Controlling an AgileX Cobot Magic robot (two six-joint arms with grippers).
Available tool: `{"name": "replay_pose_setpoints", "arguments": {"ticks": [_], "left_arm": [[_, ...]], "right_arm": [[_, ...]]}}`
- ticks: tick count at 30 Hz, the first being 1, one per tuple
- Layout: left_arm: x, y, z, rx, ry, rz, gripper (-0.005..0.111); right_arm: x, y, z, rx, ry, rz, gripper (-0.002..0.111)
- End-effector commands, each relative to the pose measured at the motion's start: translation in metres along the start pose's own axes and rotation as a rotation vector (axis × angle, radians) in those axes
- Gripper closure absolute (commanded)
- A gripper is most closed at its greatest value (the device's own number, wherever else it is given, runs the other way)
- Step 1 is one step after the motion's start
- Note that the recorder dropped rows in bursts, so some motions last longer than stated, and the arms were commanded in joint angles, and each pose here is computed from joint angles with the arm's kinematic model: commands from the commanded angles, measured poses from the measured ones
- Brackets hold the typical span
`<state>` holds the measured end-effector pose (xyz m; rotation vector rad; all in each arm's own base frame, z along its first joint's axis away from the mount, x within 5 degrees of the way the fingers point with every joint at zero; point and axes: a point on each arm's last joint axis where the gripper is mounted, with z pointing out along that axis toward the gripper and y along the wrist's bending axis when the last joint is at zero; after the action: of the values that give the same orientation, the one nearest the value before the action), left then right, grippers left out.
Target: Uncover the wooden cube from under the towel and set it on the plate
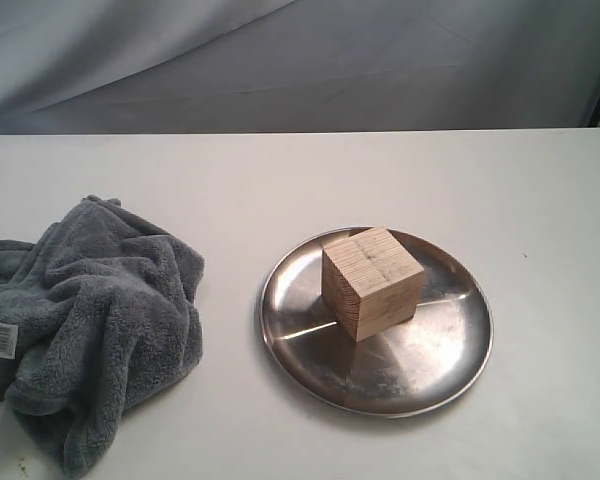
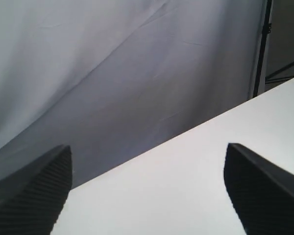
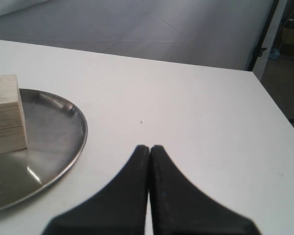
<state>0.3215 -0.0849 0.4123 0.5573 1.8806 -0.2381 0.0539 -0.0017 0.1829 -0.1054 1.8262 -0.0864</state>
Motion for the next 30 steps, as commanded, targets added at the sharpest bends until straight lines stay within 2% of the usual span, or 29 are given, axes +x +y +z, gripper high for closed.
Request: {"name": "replay_pose_setpoints", "arguments": {"ticks": [1,7,12,14,22,28,30], "left_arm": [[-0.011,0.000,-0.018,-0.027,-0.062,0.002,0.027],[-0.018,0.000,-0.046,-0.126,-0.205,0.002,0.029],[-0.004,0.000,-0.064,-0.231,-0.289,0.021,0.035],[0.003,-0.001,-0.071,-0.267,-0.308,0.051,0.035],[0.032,0.000,-0.093,-0.423,-0.426,0.028,0.035],[0.056,-0.007,-0.107,-0.428,-0.446,-0.048,0.036],[0.067,-0.010,-0.109,-0.426,-0.427,-0.047,0.042]], "right_arm": [[0.000,-0.001,0.000,0.010,-0.004,-0.004,0.108],[0.000,-0.001,0.000,0.010,-0.004,-0.004,0.108],[0.000,-0.001,0.000,0.010,-0.004,-0.004,0.108],[0.000,-0.001,0.000,0.010,-0.004,-0.004,0.108],[0.000,-0.001,0.000,0.010,-0.004,-0.004,0.108],[0.000,-0.001,0.000,0.010,-0.004,-0.004,0.108],[0.000,-0.001,0.000,0.010,-0.004,-0.004,0.108]]}}
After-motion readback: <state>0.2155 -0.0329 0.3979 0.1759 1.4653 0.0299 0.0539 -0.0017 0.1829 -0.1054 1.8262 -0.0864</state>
